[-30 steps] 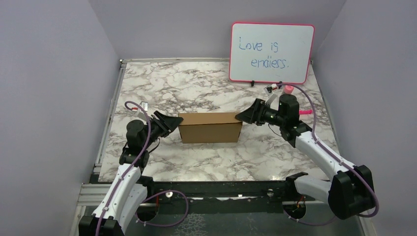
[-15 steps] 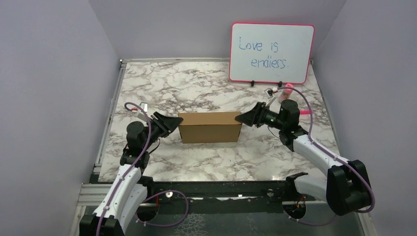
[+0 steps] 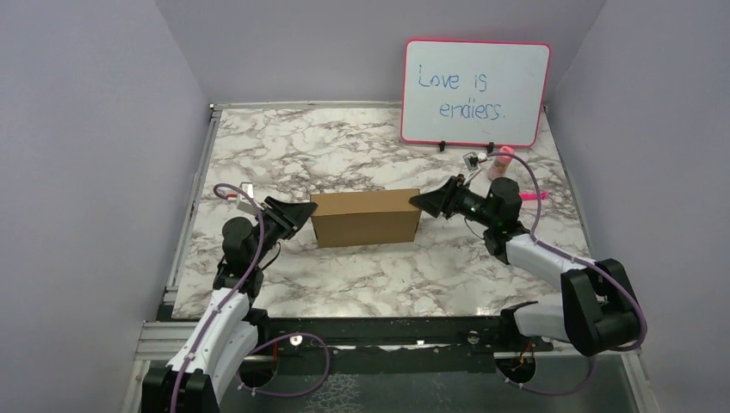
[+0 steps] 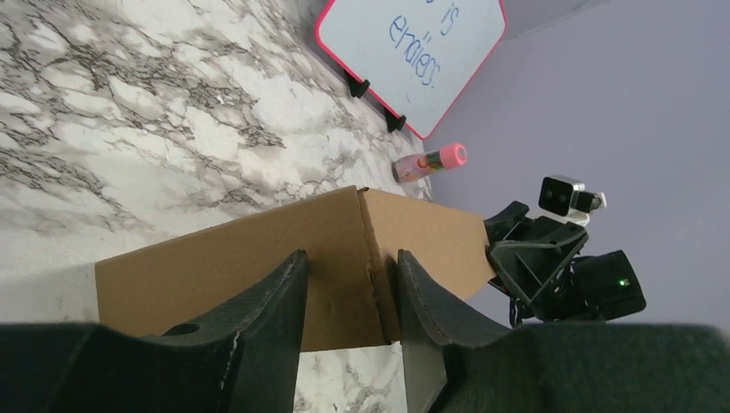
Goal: Fold the paper box
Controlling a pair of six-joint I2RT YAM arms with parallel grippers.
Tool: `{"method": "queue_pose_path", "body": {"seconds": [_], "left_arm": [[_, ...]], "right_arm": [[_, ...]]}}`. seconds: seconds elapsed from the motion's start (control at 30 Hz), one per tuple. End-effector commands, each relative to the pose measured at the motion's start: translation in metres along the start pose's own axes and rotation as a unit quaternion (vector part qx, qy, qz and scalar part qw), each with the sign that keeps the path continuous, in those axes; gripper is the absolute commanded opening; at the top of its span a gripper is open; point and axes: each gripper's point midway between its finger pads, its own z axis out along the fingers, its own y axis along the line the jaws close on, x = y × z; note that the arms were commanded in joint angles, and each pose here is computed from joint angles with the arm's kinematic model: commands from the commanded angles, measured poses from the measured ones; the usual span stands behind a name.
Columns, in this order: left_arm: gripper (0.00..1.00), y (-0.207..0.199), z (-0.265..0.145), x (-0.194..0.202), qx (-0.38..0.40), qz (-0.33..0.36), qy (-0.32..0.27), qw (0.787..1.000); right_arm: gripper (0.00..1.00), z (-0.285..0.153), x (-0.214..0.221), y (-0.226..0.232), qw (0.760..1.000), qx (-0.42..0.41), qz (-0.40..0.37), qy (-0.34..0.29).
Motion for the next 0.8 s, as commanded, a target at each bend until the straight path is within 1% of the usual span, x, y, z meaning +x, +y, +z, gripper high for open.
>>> {"method": "queue_pose_path", "body": {"seconds": [0.0,0.1,0.27,0.37,0.43,0.57,0.63,0.77], "left_arm": [[0.29,0.093,-0.009,0.037,-0.175,-0.007,0.06,0.983],[0.28,0.093,0.001,0.025,-0.176,0.012,0.049,0.983],[0.21,0.093,0.017,-0.005,-0.177,0.021,0.019,0.984],[0.19,0.09,0.026,-0.01,-0.168,0.015,0.025,0.985],[0.19,0.089,0.028,-0.003,-0.158,-0.001,0.042,0.987],[0.17,0.097,0.019,0.02,-0.134,-0.077,0.063,0.986],[0.15,0.113,0.01,0.019,-0.153,-0.1,0.052,0.982],[0.11,0.129,-0.005,0.024,-0.175,-0.134,0.035,0.975]], "right_arm": [[0.27,-0.02,0.113,-0.063,0.979,0.093,0.094,0.154],[0.23,-0.008,0.099,-0.059,0.983,0.072,0.09,0.14],[0.19,0.011,0.074,-0.058,0.987,0.063,0.085,0.122],[0.19,0.017,0.066,-0.056,0.987,0.058,0.09,0.116],[0.19,0.019,0.061,-0.052,0.987,0.053,0.097,0.113],[0.18,0.019,0.056,-0.049,0.987,0.051,0.111,0.099],[0.18,0.017,0.061,-0.052,0.986,0.056,0.119,0.103],[0.14,0.014,0.076,-0.058,0.982,0.061,0.138,0.117]]}}
